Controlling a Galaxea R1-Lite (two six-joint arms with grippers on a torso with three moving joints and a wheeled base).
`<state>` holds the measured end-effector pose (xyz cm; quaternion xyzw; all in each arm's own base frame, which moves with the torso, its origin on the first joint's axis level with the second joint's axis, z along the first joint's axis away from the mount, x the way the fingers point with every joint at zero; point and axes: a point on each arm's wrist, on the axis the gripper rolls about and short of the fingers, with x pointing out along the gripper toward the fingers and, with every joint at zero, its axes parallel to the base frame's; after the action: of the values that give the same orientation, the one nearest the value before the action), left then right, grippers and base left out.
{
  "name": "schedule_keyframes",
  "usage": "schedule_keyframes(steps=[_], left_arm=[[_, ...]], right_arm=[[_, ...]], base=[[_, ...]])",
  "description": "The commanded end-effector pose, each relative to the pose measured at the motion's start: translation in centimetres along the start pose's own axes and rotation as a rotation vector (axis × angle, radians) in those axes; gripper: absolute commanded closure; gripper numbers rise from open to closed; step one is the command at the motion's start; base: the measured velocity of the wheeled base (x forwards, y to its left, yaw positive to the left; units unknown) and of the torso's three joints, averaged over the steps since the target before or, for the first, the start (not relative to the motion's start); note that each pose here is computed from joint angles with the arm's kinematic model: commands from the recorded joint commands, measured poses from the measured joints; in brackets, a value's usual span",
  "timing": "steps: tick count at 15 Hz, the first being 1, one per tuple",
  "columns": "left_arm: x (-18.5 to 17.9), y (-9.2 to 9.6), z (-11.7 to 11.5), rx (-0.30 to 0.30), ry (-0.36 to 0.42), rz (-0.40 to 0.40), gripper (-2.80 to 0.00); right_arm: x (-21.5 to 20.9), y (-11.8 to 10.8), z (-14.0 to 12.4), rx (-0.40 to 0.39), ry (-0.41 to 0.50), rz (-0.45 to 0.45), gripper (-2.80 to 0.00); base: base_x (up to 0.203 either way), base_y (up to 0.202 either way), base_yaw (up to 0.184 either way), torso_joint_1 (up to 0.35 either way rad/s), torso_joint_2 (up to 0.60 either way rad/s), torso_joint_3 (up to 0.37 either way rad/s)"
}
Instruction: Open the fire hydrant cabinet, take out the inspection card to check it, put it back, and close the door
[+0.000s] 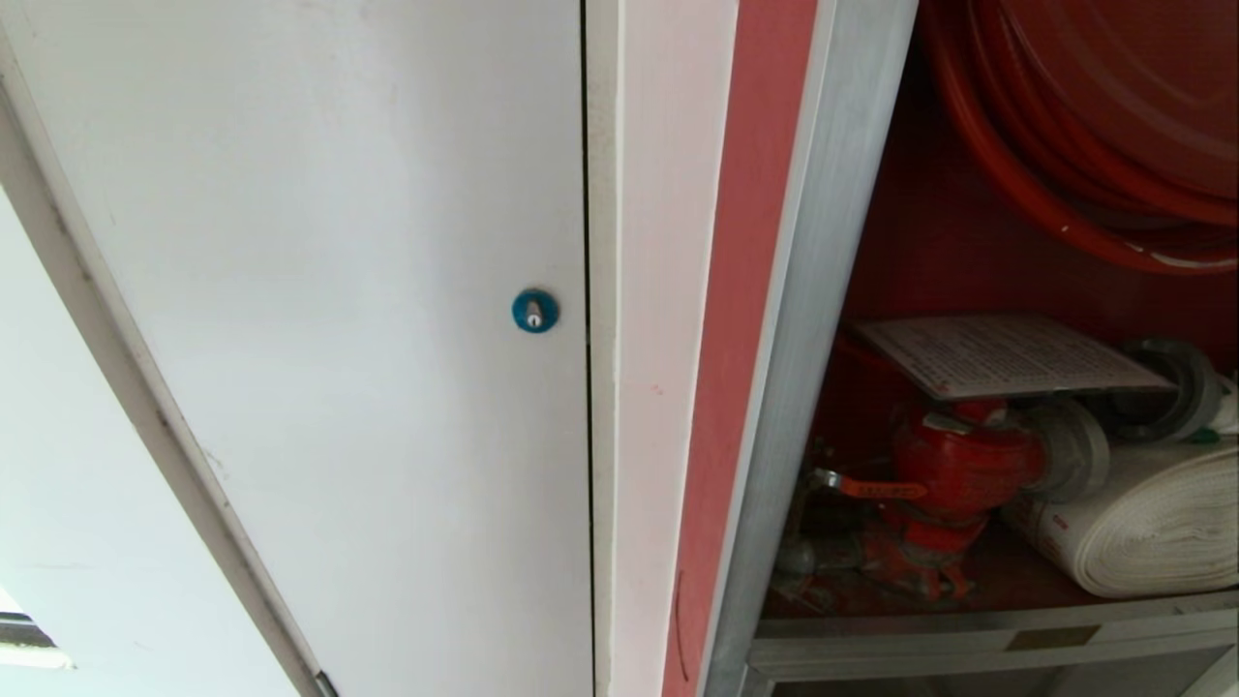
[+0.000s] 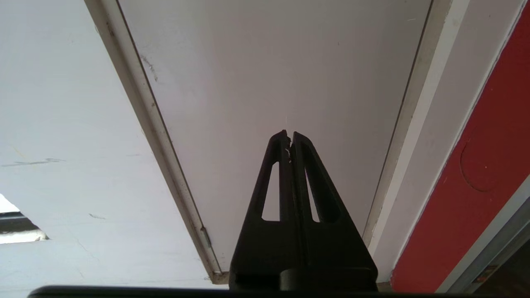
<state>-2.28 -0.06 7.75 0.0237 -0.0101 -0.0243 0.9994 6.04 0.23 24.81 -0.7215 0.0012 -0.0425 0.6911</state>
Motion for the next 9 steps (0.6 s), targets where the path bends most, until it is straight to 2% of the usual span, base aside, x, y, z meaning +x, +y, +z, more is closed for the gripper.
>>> schedule_keyframes(steps=[1,4,9], left_arm=[[0.08,-0.01,-0.34,0.0,0.011,0.0,0.0],[0.08,-0.01,-0.34,0.0,0.011,0.0,0.0],[0.09,-0.01,-0.34,0.0,0.013,-0.001,0.0]], right_arm=[[0.75,0.33,0.14,-0.048,-0.006,0.031,-2.8],[0.87,0.65,0.19,-0.092,-0.009,0.044,-2.8],[-0.05,0.73,0.06,-0.062,-0.01,0.02,-2.8]], base=[[0.0,0.0,0.0,0.0,0.0,0.0],[0.0,0.0,0.0,0.0,0.0,0.0],[0.0,0.0,0.0,0.0,0.0,0.0]])
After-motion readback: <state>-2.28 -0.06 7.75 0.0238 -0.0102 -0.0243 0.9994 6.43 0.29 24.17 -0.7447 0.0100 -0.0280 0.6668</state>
